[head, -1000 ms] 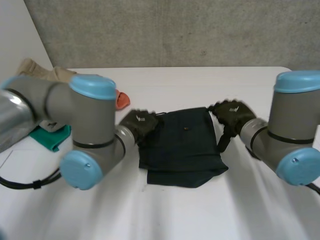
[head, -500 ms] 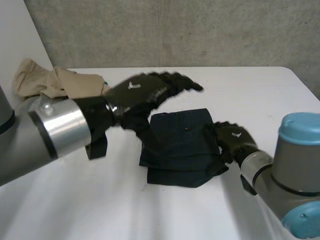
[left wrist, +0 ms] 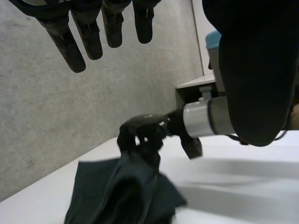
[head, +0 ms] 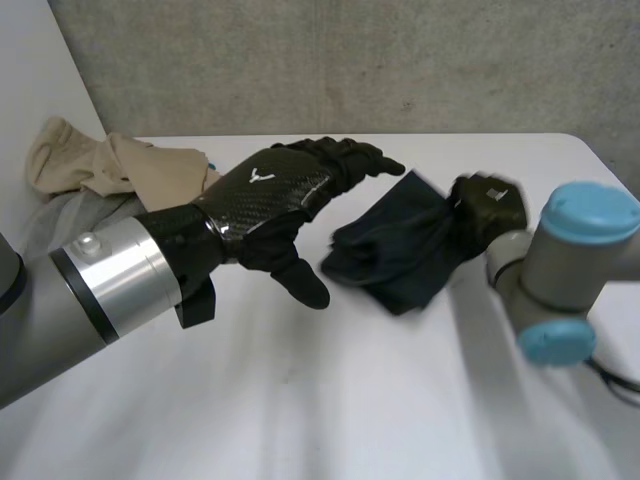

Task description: Fold the laundry.

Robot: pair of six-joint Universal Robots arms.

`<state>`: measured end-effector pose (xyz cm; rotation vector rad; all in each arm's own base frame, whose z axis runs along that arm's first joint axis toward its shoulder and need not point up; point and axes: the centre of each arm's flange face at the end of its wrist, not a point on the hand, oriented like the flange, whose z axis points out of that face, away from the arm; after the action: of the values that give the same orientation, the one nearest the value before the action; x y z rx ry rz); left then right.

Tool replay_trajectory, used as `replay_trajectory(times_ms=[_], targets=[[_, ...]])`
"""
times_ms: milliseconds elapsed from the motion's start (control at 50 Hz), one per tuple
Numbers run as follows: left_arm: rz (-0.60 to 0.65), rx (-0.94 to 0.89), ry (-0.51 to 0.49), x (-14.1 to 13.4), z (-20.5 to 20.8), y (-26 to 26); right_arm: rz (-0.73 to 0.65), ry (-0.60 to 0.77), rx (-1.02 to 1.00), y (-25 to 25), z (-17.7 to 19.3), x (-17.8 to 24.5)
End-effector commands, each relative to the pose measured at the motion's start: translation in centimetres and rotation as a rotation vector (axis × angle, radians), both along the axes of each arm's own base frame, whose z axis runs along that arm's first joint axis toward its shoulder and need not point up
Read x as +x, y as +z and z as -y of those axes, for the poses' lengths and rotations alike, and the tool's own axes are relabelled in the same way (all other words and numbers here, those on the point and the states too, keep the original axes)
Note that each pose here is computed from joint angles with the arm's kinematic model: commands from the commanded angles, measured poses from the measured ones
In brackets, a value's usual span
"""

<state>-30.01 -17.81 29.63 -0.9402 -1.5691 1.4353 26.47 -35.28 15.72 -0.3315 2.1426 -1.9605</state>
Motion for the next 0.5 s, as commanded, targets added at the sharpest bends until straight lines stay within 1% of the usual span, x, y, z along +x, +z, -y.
replay_trajectory(times_ms=[20,80,100,180,260,400,500], targets=[[-0.031,0.011,0.016,0.2,0.3,0.8,-0.034,-0.219,-0.118,1.1,10.3,-6.2],[-0.043,0.002,0.018,0.2,0.3,1.1,-0.056,-0.286,-0.151,1.0,13.0,-8.3],[-0.044,0.004,0.016,0.1,0.2,1.1,-0.061,-0.323,-0.171,1.0,14.5,-9.6],[-0.049,0.001,0.010,0.0,0.0,1.3,-0.071,-0.391,-0.182,0.1,17.3,-12.6],[-0.051,-0.003,0.013,-0.1,0.0,1.3,-0.076,-0.422,-0.191,-0.7,19.1,-14.7],[-0.056,-0.012,0.017,-0.4,0.2,1.3,-0.075,-0.439,-0.187,-2.0,20.1,-17.0],[-0.053,-0.007,0.013,-0.7,0.2,1.2,-0.084,-0.456,-0.148,-2.1,19.9,-17.8]])
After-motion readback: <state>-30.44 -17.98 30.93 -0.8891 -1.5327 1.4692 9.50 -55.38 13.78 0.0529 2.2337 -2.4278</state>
